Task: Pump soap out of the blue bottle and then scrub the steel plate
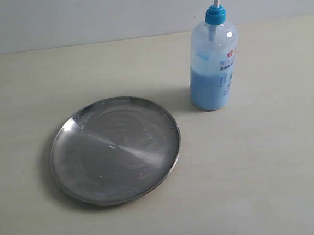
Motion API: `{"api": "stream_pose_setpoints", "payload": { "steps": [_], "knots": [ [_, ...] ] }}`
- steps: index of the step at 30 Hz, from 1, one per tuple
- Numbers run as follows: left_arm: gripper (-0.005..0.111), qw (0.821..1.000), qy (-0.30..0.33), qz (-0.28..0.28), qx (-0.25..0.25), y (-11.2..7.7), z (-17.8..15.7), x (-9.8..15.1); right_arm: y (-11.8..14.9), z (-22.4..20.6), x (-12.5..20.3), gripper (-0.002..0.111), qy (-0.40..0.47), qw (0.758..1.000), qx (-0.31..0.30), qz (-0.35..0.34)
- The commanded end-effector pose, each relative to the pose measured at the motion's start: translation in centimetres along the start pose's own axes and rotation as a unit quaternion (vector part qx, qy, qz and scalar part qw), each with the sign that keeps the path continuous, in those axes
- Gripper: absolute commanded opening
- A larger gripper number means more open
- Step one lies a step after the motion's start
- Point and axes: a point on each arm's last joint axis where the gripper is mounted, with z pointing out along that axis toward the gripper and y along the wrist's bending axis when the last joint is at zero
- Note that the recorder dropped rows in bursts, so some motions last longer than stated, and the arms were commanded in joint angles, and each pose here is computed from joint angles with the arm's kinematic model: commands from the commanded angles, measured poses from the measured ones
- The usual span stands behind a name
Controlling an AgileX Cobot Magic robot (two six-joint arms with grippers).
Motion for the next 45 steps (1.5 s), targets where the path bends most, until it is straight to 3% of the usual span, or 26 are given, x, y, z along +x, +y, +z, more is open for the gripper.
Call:
{"api": "stream_pose_setpoints", "payload": {
  "steps": [1, 34, 45],
  "knots": [
    [0.000, 1.000, -0.007, -0.002, 0.004, 0.0, 0.0, 0.0, 0.0, 0.0, 0.0, 0.000, -0.006, 1.000, 0.003, -0.003],
    [0.000, 1.000, -0.007, -0.002, 0.004, 0.0, 0.0, 0.0, -0.1, 0.1, 0.3, 0.000, 0.011, 1.000, 0.004, -0.003],
    [0.000, 1.000, -0.007, -0.002, 0.004, 0.0, 0.0, 0.0, 0.0, 2.4, -8.6, 0.000, 0.050, 0.999, 0.004, -0.004]
  ]
}}
